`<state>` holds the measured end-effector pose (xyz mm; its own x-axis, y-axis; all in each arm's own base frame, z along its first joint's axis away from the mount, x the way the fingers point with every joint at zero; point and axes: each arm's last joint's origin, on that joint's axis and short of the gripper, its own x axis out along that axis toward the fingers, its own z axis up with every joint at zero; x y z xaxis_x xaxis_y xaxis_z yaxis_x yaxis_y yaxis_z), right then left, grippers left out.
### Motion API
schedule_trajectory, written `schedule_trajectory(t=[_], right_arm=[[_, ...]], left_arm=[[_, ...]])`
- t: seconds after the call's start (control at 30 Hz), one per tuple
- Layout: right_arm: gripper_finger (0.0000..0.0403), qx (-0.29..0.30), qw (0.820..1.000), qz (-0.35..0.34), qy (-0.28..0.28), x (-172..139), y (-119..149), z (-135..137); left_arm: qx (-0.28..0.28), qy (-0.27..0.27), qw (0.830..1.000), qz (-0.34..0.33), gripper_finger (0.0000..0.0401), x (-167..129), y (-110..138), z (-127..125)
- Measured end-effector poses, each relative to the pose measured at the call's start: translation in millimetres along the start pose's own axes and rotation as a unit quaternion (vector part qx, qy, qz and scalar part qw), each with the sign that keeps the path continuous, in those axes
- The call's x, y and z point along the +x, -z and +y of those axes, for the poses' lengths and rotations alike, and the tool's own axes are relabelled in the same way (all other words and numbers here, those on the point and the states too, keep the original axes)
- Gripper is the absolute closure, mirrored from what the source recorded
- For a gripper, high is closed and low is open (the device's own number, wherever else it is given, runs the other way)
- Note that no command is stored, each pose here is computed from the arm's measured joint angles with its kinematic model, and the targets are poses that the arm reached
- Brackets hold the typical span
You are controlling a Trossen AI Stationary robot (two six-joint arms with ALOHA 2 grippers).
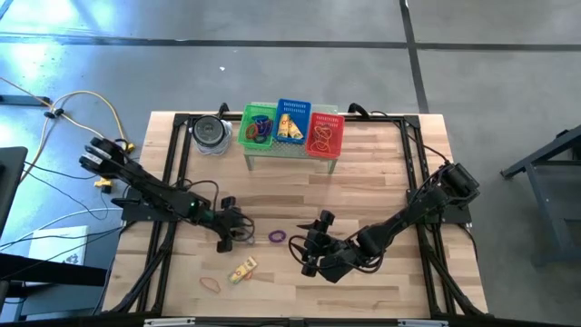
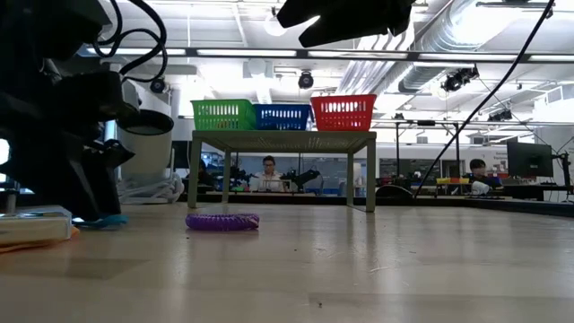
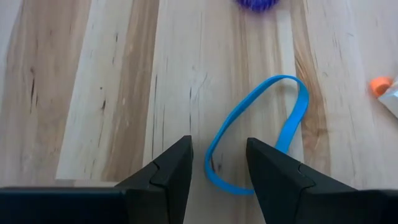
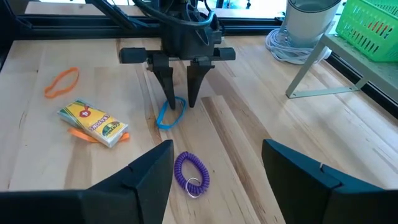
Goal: Pick & Place Office Desk Supplies
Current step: Put the blue rubber band into the green bin on the shelf
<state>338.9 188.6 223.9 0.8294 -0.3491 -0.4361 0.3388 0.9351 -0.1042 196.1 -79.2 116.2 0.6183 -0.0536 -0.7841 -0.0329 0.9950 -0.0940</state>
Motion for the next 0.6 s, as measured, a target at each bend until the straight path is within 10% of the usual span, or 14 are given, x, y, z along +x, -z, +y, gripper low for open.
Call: schedule_trajectory(t=[0.6], right_arm=[[0.0170, 0.000, 1.000, 0.000, 0.000, 0.0, 0.0, 0.0]], left_arm=[[0.001, -0.025, 0.999, 0.041, 0.0330, 5.6, 9.3, 3.4]])
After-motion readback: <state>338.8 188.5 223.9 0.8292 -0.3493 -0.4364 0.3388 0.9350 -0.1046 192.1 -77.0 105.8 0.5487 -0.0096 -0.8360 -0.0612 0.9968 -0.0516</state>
